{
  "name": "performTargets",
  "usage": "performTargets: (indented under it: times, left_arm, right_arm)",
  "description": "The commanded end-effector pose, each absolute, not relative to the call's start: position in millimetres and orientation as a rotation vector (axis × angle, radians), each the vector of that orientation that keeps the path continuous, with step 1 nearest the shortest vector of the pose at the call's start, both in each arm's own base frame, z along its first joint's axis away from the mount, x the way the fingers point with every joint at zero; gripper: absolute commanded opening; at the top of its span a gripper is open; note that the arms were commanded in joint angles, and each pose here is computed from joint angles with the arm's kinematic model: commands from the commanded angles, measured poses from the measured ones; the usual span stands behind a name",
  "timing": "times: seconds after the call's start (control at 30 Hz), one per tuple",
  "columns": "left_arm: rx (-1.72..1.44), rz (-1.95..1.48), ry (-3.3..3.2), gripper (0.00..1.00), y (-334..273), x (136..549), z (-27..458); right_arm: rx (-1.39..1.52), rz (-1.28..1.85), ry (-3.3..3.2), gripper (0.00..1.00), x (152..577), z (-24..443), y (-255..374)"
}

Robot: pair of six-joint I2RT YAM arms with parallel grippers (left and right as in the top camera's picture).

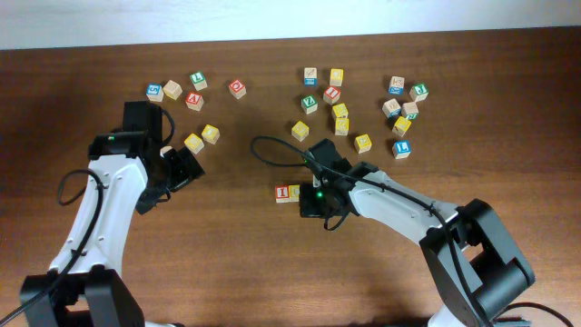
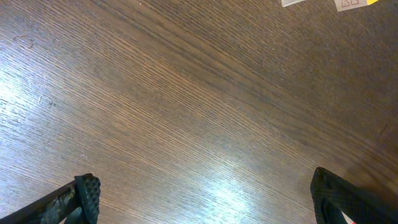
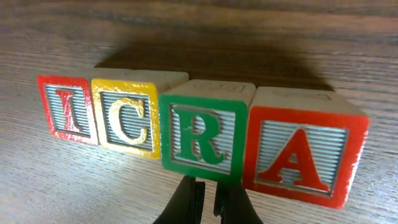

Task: Spell out ICRA

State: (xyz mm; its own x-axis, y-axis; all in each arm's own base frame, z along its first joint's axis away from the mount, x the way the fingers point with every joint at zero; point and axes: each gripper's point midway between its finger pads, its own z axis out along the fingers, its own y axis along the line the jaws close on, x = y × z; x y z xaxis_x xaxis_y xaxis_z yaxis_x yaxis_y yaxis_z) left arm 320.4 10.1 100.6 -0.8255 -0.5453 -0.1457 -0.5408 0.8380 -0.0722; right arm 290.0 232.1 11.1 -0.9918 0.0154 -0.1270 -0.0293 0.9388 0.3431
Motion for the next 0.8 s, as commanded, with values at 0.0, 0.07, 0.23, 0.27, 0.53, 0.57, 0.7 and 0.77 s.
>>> performTargets:
  times: [0.0,0.07,0.23,0.27,0.53,0.57,0.7,0.77]
  left_arm:
    - [-0.870,-0.042,2.821,0.99,13.4,322.3,109.4]
    - [-0.870,-0.042,2.820,0.99,13.4,322.4,109.4]
    - [-0.870,-0.042,2.820,0.99,13.4,322.4,109.4]
    - [-0.870,-0.042,2.820,0.99,13.4,322.4,109.4]
    - [-0.871,-0.042,2.820,0.99,13.4,322.5,109.4]
    - [-0.871,-0.042,2.820,0.99,13.4,322.5,109.4]
    - [-0.870,-0.043,2.819,0.99,13.3,322.8,109.5]
    - [-0.870,-0.043,2.819,0.99,13.3,322.9,109.5]
  right_arm:
    - [-0.001,0.484,2.968,0.04,289.6,6.2,227.6]
    - [-0.001,0.483,2.967,0.04,289.7,6.2,227.6]
    - [-0.003,0.497,2.950,0.04,293.2,7.6,229.9]
    - [-0.004,0.498,2.950,0.04,293.3,7.6,230.1]
    - [-0.008,0.521,2.957,0.04,291.3,8.2,232.4]
    - [-0.010,0.530,2.960,0.04,290.4,8.4,233.4]
    - [-0.011,0.542,2.968,0.04,288.4,8.5,234.4]
    - [-0.011,0.541,2.970,0.04,287.9,8.4,234.2]
